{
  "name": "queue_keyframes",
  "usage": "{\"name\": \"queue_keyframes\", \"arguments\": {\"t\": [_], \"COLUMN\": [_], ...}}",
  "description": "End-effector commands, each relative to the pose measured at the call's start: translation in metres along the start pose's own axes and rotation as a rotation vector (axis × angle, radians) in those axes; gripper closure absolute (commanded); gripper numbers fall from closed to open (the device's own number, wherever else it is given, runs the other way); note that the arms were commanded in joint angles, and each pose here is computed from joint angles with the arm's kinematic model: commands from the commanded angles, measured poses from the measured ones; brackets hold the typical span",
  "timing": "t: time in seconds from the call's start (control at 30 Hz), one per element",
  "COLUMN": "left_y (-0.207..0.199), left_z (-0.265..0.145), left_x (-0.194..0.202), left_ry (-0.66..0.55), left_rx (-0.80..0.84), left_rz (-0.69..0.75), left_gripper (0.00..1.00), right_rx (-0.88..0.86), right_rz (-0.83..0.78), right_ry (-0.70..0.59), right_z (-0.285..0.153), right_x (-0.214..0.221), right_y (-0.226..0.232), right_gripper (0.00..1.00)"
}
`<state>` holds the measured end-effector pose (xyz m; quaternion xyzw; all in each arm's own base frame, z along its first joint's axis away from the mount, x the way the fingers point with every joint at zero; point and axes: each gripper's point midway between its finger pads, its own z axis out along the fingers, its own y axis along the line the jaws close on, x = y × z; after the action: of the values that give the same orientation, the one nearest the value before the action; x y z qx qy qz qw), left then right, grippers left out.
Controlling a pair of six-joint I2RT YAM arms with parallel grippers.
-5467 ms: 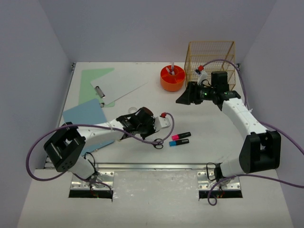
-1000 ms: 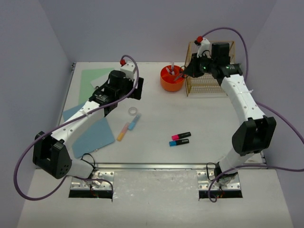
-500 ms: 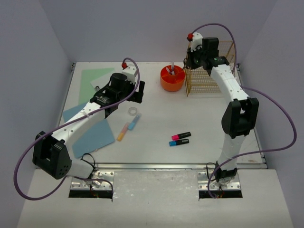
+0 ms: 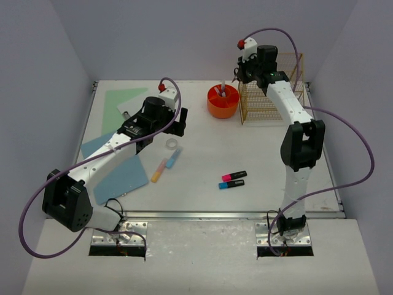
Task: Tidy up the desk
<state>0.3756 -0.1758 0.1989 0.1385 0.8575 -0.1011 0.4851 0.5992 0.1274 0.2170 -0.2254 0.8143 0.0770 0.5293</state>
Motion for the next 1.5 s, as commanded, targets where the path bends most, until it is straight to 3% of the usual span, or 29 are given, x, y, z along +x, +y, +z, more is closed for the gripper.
{"name": "queue_keyframes", "arguments": {"t": [0.0, 0.83, 0.9, 1.1, 1.23, 1.47], "left_y": [-0.005, -0.006, -0.006, -0.005, -0.002, 0.001], "left_z": [0.002, 0.003, 0.004, 0.004, 0.003, -0.001], "left_x": [-0.005, 0.002, 0.002, 0.002, 0.000, 0.004], "left_ry": [-0.026, -0.004, -0.004, -0.005, -0.012, -0.010], "left_rx": [0.020, 0.030, 0.029, 0.024, 0.009, -0.008], "left_rz": [-0.006, 0.000, -0.001, 0.000, -0.005, 0.001], "left_gripper": [0.00, 0.00, 0.00, 0.00, 0.00, 0.00], "right_rx": [-0.001, -0.013, -0.012, 0.008, 0.010, -0.035], "right_rz": [-0.046, -0.105, -0.106, -0.098, -0.086, -0.077], "right_ry": [-0.106, -0.022, -0.025, -0.029, -0.068, -0.167], "right_z": [0.010, 0.057, 0.058, 0.058, 0.043, -0.019], "right_x": [-0.033, 0.019, 0.018, 0.016, -0.009, -0.066], "right_y": [-0.002, 0.010, 0.010, 0.006, 0.005, 0.018], "right_gripper": [1.00, 0.98, 0.96, 0.74, 0.56, 0.55]}}
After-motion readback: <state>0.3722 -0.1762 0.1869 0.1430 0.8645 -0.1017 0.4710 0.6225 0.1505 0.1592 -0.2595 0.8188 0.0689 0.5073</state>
